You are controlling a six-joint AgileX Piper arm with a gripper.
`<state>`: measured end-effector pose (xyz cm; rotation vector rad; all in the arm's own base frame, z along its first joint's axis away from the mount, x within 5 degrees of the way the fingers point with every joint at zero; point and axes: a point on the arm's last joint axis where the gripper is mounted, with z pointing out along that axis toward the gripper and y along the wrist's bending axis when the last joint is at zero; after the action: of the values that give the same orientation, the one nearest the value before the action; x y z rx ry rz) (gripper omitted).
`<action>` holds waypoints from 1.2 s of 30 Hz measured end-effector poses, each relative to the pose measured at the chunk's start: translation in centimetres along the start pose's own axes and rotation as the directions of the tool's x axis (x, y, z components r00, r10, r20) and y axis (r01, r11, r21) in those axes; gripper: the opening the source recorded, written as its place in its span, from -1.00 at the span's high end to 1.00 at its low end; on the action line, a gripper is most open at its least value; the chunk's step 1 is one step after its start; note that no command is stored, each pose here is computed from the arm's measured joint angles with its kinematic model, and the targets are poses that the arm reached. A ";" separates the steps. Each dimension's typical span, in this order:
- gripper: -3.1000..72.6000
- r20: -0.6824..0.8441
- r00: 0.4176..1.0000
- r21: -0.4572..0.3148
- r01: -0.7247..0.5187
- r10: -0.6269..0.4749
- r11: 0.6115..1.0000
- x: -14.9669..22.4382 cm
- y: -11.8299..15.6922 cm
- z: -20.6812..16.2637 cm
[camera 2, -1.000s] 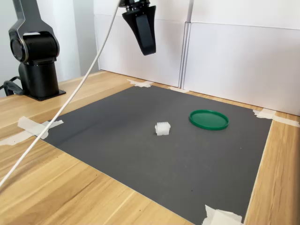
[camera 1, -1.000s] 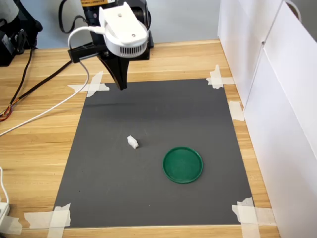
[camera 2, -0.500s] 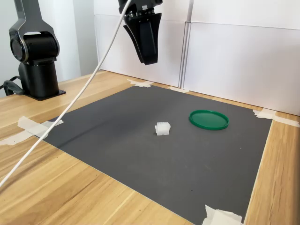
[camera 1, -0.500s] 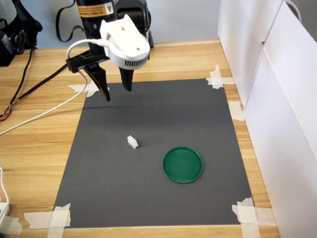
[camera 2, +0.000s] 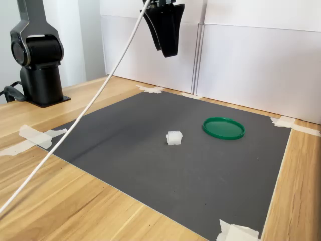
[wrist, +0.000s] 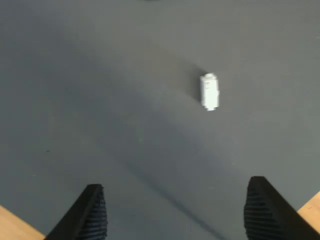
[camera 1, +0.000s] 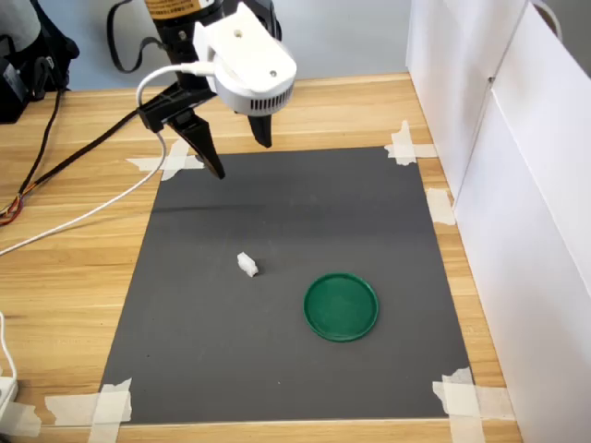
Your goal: Grasp a white terminal and put it in the green lid.
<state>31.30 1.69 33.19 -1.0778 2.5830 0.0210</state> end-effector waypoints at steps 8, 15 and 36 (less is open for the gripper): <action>-0.87 -0.063 0.996 -0.005 0.063 -0.063 0.998 -0.2 -1.1 2.2; -0.87 -0.076 0.987 0.033 0.145 -0.142 0.989 0.3 -1.5 4.1; -0.86 -0.112 0.986 -0.004 0.126 -0.126 0.992 1.5 -1.8 11.4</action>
<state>35.03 0.97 22.21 -1.2737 2.6059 -0.0766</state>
